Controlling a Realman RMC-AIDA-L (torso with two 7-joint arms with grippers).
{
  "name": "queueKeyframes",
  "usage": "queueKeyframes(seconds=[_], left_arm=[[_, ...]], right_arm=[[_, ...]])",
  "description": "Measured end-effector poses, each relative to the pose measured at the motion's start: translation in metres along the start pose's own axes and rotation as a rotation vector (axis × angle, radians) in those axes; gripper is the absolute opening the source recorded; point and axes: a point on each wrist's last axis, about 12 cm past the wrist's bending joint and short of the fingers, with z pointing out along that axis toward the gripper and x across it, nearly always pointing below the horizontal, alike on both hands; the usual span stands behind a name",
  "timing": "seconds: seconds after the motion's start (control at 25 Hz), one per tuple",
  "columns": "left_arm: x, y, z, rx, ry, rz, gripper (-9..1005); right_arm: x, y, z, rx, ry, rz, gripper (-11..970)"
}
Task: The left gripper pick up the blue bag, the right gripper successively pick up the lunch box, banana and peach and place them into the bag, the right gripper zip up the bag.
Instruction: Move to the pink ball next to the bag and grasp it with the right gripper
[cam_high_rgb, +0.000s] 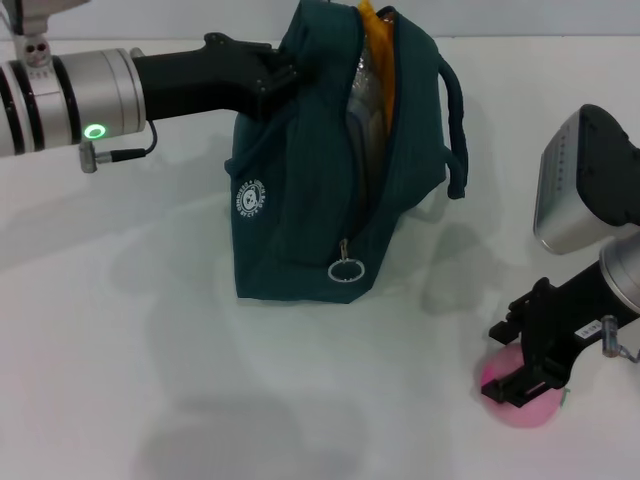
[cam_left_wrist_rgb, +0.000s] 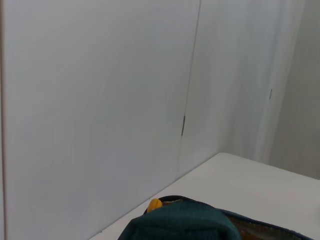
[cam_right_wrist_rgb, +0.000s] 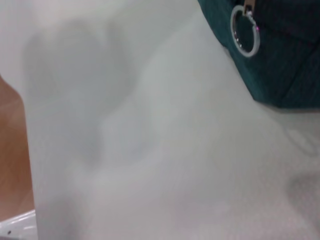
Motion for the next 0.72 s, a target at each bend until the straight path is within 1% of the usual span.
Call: queueKeyframes(seconds=[0.36, 0.56, 0.72], left_arm=[[0.0023, -0.0010, -0.0003, 0.000, 0.000, -0.009, 111], [0.0034, -0.0013, -0.0007, -0.001, 0.001, -0.013, 111], [0.0035, -0.0014, -0.0007, -0.001, 0.001, -0.013, 110]], right_arm=[[0.0026, 0.0055, 0.0023, -0.033, 0.051, -0.017, 693], [0.0029, 0.0062, 0.0014, -0.040, 0.054, -0.016, 634], [0.0039, 0.0066, 0.0015, -0.043, 0.059, -0.018, 551]])
